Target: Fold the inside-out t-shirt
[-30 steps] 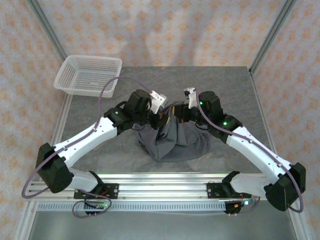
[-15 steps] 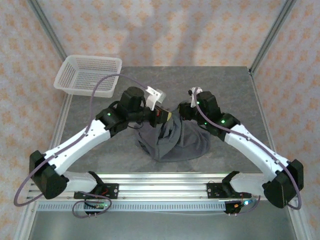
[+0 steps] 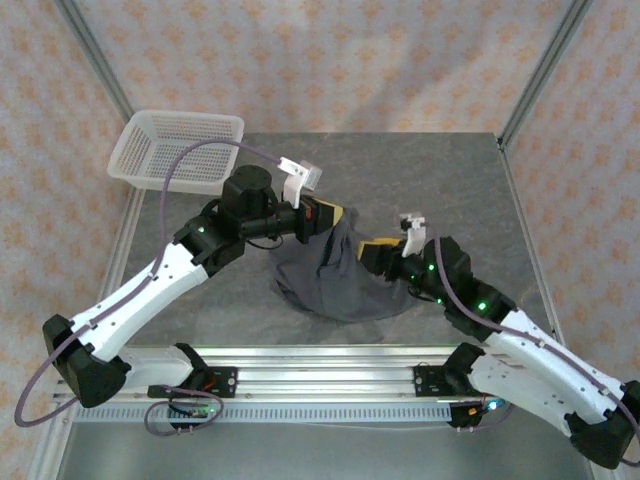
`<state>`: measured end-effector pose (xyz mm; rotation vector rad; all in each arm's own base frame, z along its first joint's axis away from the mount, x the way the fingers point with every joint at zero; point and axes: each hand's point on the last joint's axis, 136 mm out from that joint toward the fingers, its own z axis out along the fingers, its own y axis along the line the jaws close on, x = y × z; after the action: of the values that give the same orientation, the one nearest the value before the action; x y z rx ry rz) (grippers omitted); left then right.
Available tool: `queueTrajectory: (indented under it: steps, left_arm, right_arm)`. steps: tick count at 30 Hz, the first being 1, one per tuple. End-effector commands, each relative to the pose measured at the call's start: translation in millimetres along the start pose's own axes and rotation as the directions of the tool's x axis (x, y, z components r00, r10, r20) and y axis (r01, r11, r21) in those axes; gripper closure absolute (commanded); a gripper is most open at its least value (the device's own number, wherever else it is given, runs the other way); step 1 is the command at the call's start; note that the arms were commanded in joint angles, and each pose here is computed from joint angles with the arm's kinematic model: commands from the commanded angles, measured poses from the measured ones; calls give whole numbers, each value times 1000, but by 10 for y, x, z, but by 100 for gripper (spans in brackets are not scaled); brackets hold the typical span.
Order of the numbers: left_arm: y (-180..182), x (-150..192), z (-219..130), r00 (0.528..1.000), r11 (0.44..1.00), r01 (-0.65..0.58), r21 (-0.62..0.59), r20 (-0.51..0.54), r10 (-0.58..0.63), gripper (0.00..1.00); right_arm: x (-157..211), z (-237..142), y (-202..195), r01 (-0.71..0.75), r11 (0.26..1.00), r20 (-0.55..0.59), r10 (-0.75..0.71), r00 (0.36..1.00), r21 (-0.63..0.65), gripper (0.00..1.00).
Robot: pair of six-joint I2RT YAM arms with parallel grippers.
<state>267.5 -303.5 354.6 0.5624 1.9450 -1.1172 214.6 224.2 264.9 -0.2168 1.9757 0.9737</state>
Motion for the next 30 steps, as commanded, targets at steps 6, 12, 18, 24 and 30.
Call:
queueTrajectory:
  steps: [6, 12, 18, 24, 30]
  left_arm:
    - [25, -155, -18, 999, 999, 10, -32, 44, -9, 100]
    - [424, -164, -102, 994, 979, 78, -188, 86, -62, 100]
    - [1117, -32, 20, 976, 935, 215, -284, 92, -196, 100]
    - [1141, -48, -164, 974, 940, 222, -261, 113, -198, 77]
    - [800, 93, -438, 983, 965, 180, -191, 64, -171, 66]
  right_arm:
    - [124, 477, -93, 90, 993, -64, -85, 994, 76, 45]
    - [234, 556, 169, 83, 994, -132, -92, 987, -72, 91]
    - [225, 425, 648, -19, 939, -128, -27, 991, -342, 100]
    - [21, 348, 497, -3, 957, 8, 6, 1000, -289, 100]
    - [-23, 391, 361, -22, 968, 18, 27, 999, -249, 100]
